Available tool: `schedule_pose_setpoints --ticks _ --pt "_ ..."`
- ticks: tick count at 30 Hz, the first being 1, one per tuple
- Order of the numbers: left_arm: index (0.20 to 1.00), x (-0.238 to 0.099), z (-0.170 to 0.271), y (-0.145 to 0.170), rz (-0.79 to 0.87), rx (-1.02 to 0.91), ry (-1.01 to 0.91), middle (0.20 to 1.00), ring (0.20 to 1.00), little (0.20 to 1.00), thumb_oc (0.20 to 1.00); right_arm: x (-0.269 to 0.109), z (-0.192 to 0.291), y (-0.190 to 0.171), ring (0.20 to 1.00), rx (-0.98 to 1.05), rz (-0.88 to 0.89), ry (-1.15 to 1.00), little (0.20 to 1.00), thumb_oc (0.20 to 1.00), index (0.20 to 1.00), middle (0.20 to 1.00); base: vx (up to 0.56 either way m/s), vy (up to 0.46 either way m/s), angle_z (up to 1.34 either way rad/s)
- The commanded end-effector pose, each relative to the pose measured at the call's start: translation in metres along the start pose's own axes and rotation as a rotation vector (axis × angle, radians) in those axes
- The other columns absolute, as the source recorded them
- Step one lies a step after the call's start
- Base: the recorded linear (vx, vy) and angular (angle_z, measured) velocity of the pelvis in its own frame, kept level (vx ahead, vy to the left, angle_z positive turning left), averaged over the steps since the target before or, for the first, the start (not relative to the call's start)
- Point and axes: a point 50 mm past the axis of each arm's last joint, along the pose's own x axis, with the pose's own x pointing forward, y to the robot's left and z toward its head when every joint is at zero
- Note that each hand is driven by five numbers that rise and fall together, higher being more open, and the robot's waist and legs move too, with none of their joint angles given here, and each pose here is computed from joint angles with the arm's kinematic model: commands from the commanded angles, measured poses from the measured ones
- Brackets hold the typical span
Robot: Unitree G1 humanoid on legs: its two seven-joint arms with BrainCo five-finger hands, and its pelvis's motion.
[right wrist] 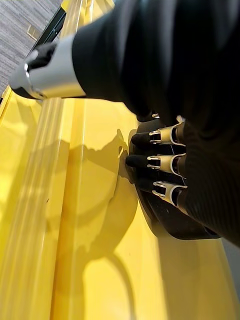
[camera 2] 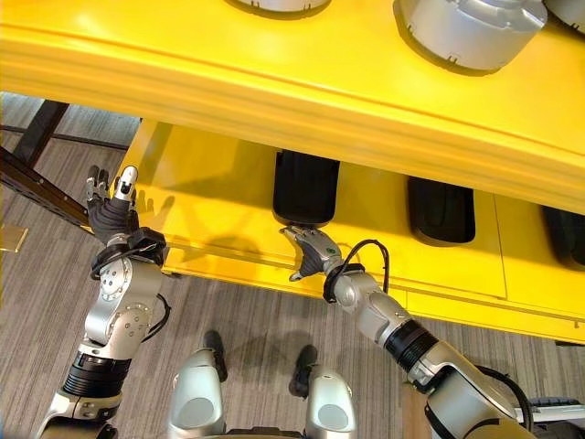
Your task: Move parts from the plastic box to the shelf.
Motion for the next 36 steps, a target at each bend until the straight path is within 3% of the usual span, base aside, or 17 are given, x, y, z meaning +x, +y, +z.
schedule_pose_setpoints --ticks 1,36 --pt "1.0 -0.004 0.009 -0.007 -0.059 -0.024 -0.054 1.0 1.0 1.0 1.0 0.011 0.011 -0.025 1.0 -0.011 -0.088 -0.041 1.0 1.0 1.0 1.0 0.0 0.0 0.0" --pt "1.0 -0.009 -0.003 -0.003 -0.035 -0.053 0.001 1.0 1.0 1.0 1.0 0.01 0.008 -0.007 1.0 0.087 -0.051 0.01 1.0 1.0 1.0 1.0 0.0 0.0 0.0"
